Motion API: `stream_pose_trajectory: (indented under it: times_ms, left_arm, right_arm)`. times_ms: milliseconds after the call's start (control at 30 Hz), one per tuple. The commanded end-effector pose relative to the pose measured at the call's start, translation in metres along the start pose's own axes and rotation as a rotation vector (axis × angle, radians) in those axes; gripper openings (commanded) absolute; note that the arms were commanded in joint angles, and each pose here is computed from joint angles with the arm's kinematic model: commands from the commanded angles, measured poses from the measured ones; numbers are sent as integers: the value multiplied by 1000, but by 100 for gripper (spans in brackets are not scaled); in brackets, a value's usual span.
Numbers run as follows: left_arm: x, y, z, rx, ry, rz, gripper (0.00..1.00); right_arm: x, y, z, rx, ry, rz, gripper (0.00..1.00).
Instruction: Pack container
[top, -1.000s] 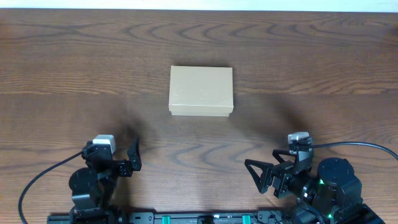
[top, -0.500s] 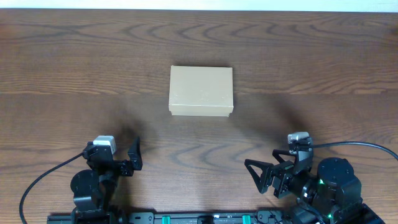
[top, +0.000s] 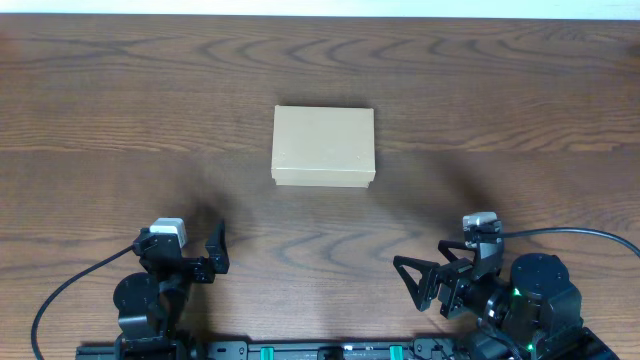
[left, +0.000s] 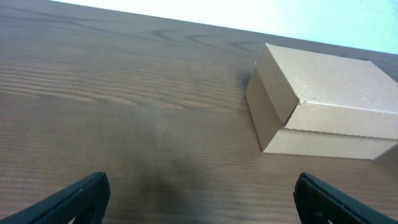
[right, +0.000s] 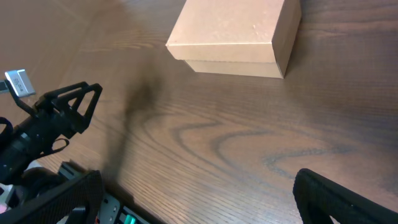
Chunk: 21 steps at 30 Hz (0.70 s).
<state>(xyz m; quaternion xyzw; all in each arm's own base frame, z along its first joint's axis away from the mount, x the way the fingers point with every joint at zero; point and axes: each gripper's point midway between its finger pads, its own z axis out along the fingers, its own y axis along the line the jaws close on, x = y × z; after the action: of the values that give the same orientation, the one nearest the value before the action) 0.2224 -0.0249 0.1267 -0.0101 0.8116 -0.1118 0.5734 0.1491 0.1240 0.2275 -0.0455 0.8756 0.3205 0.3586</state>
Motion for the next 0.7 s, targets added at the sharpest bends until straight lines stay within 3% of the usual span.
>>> stream_pose_trajectory:
  times_ms: [0, 133, 333, 667]
  left_arm:
    - [8, 0, 3, 8, 14, -16, 95]
    - [8, 0, 3, 8, 14, -16, 95]
    - [8, 0, 3, 8, 14, -16, 95]
    - [8, 0, 3, 8, 14, -16, 95]
  right_arm:
    - [2, 2, 0, -9, 7, 2, 99]
    - [7, -26, -1, 135, 18, -147, 99]
    - [49, -39, -12, 154, 136, -223, 99]
    - [30, -35, 16, 63, -120, -449, 99]
